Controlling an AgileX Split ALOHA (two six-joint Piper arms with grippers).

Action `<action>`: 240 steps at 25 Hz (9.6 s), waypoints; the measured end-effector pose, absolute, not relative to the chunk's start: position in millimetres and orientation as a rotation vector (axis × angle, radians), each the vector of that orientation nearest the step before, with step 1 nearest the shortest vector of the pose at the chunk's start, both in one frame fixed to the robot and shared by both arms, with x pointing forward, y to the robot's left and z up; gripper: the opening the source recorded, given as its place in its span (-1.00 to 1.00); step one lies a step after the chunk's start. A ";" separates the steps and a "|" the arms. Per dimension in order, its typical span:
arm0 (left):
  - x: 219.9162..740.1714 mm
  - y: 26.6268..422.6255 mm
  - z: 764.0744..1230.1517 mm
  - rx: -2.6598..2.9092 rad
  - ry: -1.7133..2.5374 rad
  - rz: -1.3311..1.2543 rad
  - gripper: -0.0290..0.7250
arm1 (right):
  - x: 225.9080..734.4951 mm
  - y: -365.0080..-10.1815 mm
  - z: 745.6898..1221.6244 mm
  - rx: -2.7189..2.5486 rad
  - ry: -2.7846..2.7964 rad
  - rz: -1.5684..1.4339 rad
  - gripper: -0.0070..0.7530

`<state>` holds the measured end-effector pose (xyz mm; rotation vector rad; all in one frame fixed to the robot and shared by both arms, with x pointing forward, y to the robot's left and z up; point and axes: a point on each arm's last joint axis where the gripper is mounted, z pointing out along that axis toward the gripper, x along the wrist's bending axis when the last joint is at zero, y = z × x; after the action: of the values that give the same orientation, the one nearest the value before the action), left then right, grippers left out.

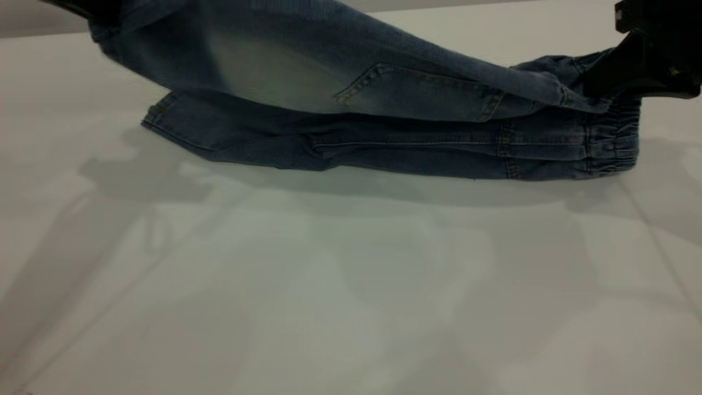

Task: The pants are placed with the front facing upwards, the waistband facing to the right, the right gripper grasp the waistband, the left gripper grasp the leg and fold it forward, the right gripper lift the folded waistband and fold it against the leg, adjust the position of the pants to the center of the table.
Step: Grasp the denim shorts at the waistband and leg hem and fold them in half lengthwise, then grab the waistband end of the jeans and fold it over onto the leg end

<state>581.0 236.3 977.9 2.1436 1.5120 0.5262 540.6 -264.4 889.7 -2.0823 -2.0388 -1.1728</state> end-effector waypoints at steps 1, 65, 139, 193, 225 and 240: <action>583.0 236.0 975.8 2.147 1.515 0.522 -0.82 | 541.9 -264.4 889.9 -2.078 -2.045 -1.177 -0.88; 631.5 228.2 955.0 2.154 1.477 0.563 -0.82 | 565.5 -275.5 936.7 -2.183 -2.182 -1.333 0.58; 675.6 215.3 967.2 2.058 1.553 0.462 0.43 | 561.7 -286.4 888.8 -2.223 -1.699 -0.978 0.58; 673.1 215.1 965.6 2.097 1.544 0.437 0.43 | 610.6 -313.1 826.5 -2.124 -1.508 -1.087 0.58; 675.3 212.2 971.1 2.070 1.547 0.424 0.43 | 613.0 -315.4 825.9 -2.128 -1.581 -1.095 -0.83; 688.5 112.5 940.1 2.228 1.327 0.313 0.43 | 613.6 -315.2 836.9 -2.095 -1.643 -1.121 -0.83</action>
<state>688.5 112.5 940.1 2.2279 1.3275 0.3132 613.6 -315.2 836.9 -2.0954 -1.6426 -1.1214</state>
